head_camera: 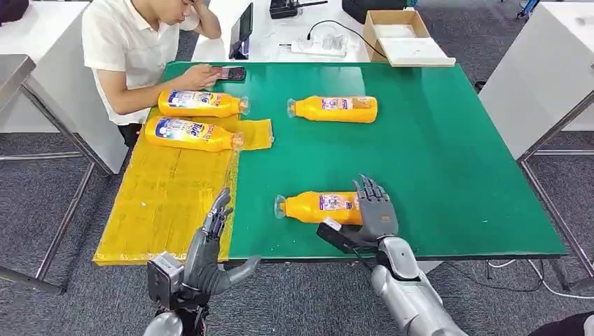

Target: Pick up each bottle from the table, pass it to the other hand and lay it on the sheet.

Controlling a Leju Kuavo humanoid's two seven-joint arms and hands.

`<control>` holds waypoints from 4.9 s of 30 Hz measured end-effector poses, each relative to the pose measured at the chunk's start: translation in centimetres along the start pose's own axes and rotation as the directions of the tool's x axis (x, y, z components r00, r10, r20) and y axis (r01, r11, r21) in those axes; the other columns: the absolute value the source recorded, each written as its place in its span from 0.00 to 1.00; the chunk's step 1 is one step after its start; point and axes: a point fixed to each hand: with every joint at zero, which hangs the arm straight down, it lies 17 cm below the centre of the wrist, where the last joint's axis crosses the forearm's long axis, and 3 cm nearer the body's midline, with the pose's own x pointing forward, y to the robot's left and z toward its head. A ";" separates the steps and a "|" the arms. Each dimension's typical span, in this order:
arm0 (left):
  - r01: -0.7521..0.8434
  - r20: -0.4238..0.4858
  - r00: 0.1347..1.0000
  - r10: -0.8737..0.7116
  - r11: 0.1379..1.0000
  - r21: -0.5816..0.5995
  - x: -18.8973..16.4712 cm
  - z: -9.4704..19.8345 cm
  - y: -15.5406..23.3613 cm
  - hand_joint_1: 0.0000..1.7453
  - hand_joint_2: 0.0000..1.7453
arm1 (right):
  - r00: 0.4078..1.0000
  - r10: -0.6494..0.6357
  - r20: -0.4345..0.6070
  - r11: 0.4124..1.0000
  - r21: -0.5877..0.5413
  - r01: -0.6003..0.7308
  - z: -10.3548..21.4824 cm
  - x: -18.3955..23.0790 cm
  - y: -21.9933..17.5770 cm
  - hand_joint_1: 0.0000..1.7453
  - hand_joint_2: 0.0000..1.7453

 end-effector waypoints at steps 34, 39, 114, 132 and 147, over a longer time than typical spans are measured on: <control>-0.133 -0.034 0.990 0.136 0.986 0.096 -0.2 -0.8 2.6 0.00 1.00 | 0.959 -0.230 0.165 0.958 0.212 0.193 -0.9 2.2 0.9 1.00 1.00; -0.232 -0.126 0.952 0.279 0.927 0.296 -3.0 -0.3 5.4 0.00 1.00 | 0.884 -0.364 0.292 0.924 -0.008 0.383 2.6 7.7 -1.3 1.00 1.00; -0.344 -0.073 0.936 0.344 0.939 0.019 -1.3 -1.4 -1.6 1.00 1.00 | 0.480 -0.597 0.643 0.744 0.219 0.631 12.5 31.2 -2.0 0.02 1.00; -0.342 -0.078 0.935 0.345 0.938 0.052 -1.6 -1.3 -0.7 1.00 1.00 | 0.484 -0.601 0.636 0.747 0.232 0.623 12.7 31.8 -1.2 0.02 1.00; -0.257 -0.101 0.959 0.266 0.962 0.096 -2.5 -1.5 0.5 1.00 1.00 | 0.485 -0.574 0.659 0.755 0.196 0.626 12.9 31.7 -1.7 0.00 0.00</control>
